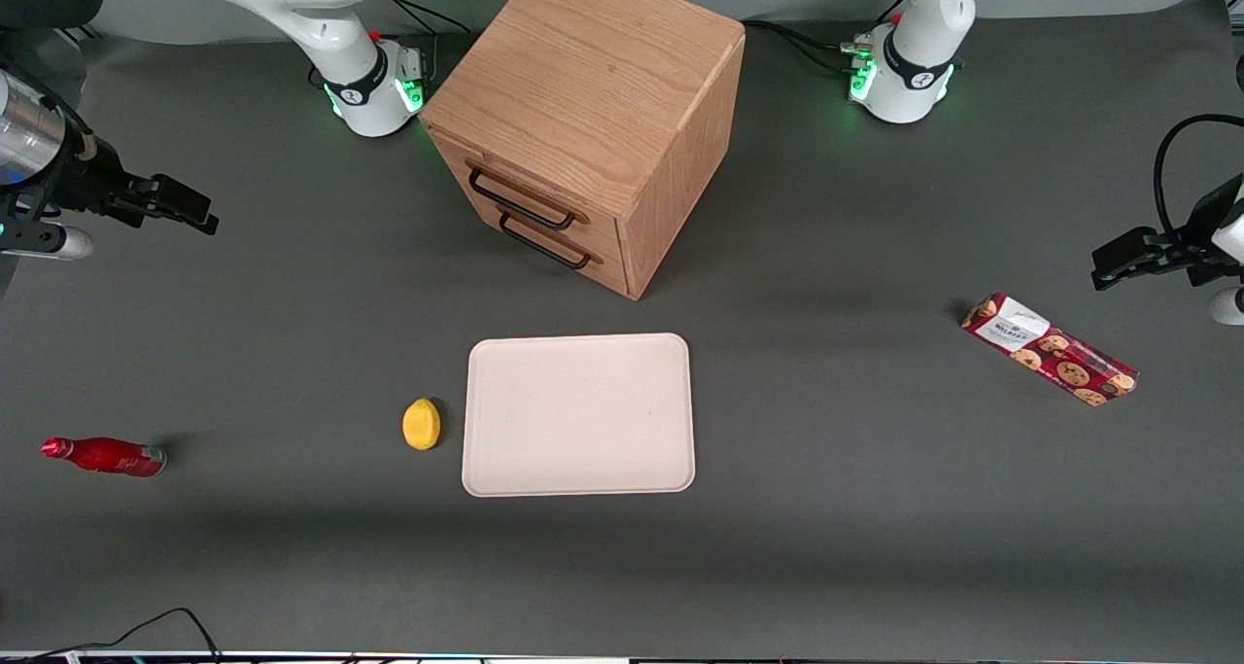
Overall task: Open upper drawer
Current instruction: 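Move the right gripper down to the upper drawer's black handle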
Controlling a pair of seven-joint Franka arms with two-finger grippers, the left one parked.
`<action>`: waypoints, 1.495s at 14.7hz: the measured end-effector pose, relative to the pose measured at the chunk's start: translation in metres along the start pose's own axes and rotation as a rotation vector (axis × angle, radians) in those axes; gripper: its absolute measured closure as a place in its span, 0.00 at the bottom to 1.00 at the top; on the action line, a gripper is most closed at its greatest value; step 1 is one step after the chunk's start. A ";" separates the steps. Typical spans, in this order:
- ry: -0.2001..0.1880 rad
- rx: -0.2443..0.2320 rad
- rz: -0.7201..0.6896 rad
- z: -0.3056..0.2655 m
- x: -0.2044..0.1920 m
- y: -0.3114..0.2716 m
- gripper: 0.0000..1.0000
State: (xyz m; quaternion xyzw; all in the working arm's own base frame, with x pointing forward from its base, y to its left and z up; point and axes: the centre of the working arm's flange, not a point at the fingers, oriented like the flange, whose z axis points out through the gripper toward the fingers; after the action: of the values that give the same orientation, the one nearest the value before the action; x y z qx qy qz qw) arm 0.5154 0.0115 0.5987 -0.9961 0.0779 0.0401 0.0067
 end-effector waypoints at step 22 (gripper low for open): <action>-0.030 -0.028 -0.390 0.006 -0.053 -0.154 0.00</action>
State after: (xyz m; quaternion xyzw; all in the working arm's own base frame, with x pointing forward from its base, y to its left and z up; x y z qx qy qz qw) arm 0.4869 0.1722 0.5979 -0.9917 -0.1170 0.0540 0.0018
